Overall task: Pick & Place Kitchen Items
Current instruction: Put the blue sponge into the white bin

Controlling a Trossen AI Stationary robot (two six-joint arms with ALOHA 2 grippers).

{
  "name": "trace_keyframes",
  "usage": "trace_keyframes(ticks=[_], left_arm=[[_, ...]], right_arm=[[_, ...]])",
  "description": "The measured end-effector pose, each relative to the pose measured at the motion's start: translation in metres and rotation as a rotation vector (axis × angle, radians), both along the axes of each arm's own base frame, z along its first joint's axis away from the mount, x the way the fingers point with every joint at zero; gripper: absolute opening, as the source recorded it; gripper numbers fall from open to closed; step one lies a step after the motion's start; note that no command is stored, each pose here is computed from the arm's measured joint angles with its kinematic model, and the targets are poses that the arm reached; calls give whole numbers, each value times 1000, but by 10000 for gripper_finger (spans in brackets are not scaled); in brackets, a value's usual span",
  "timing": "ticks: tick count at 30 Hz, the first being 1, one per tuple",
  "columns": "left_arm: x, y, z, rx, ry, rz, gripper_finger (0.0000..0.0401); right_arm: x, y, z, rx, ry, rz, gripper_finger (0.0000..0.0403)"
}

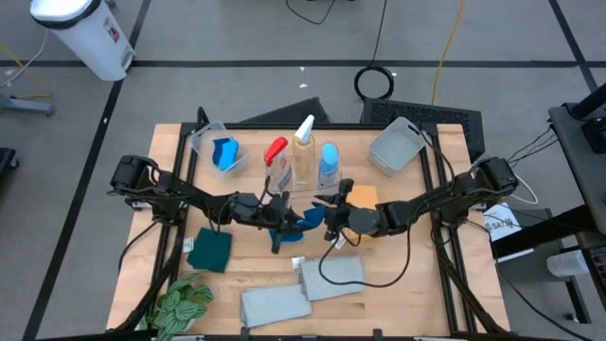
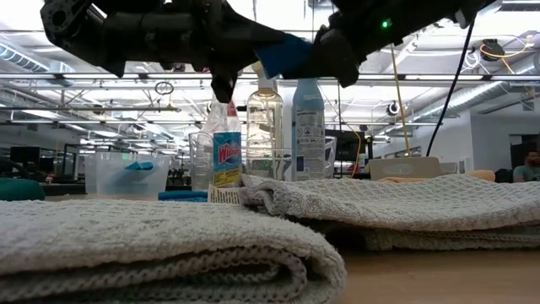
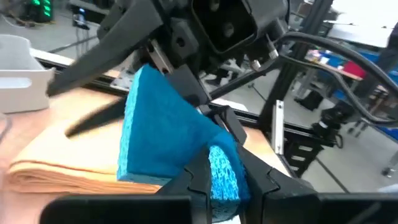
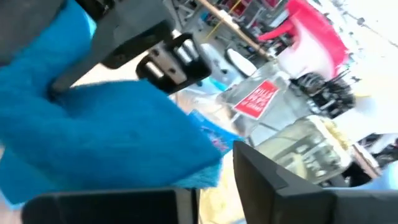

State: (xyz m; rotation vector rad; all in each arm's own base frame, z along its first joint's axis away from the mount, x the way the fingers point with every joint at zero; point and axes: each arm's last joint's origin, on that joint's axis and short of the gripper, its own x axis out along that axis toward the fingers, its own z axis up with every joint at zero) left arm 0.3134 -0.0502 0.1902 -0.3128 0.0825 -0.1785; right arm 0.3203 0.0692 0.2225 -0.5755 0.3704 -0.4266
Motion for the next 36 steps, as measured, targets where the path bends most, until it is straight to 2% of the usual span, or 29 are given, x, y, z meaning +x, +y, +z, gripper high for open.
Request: trace_keyframes(ticks=[4,12,22,29,36], left_arm=[[0,-1,1,-1,-5,-20,42],[0,4,-5,2,56,-10,42],[0,13,-12,-57,130,70,42],[-18,15,17,-52,164,78,42],[-60,23,53,12,241,303,42]], right_arm=[[-2,11,5,-19,-39,4,44],[-6,32,14,-25,-89,140,16],[-10,44,22,-49,-142,183,3],[-16,49,26,-130,-147,44,1],[-17,50,26,-144,-136,20,2]])
